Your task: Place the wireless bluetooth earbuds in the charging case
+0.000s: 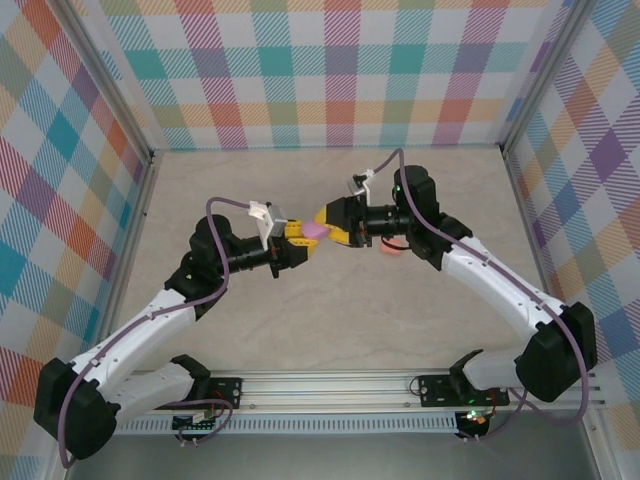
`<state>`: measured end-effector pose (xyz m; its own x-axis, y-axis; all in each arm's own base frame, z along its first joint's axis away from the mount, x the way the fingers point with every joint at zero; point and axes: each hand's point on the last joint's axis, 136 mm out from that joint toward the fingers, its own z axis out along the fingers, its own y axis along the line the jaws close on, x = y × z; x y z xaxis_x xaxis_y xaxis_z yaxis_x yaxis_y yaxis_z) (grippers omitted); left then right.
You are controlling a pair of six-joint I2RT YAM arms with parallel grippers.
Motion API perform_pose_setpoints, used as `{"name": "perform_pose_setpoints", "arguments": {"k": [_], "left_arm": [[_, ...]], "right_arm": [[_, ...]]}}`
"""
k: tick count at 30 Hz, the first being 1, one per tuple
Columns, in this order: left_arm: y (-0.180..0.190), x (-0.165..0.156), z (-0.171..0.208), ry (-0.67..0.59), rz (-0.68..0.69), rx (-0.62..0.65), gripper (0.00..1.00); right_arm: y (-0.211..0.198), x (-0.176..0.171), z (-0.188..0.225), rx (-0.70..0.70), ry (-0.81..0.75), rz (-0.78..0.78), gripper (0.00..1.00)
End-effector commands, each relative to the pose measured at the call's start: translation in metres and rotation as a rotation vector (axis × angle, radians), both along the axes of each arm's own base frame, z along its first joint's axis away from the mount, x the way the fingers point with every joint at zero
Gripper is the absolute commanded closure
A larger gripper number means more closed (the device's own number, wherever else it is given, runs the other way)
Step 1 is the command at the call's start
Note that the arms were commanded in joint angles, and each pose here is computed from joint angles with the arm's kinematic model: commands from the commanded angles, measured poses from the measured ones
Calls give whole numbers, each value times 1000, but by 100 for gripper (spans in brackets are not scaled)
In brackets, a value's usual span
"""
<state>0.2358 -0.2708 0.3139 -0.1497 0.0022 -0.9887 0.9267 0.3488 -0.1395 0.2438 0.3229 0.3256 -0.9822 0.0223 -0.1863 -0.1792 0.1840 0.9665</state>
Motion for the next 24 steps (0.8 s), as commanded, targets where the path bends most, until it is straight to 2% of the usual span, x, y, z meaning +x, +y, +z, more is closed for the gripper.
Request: {"name": "perform_pose_setpoints", "arguments": {"k": [1,6,8,9,10,11,14,19,22,24], "left_arm": [[-3,3,18,-43,-1,-13,85],[-3,9,11,-33,25,5,84],[0,14,5,-24,57,25,76],[2,15,2,-20,73,37,67],[4,19,-3,-9,101,51,47],[8,23,-7,2,137,64,2],[23,31,-21,21,239,111,0],[60,45,-48,78,475,178,0],[87,53,-63,138,639,189,0],[99,53,-70,162,697,191,0]], "right_arm": [[10,-3,8,62,-9,54,53],[14,1,0,56,-9,56,74],[15,5,-5,41,-18,44,77],[15,7,-8,34,-20,39,78],[16,10,-10,28,-33,31,78],[16,15,-15,13,-38,17,79],[14,34,-41,-61,-71,-36,79],[15,74,-116,-252,-100,-85,79],[26,90,-165,-327,-23,-48,79],[35,96,-194,-340,41,-13,79]]}}
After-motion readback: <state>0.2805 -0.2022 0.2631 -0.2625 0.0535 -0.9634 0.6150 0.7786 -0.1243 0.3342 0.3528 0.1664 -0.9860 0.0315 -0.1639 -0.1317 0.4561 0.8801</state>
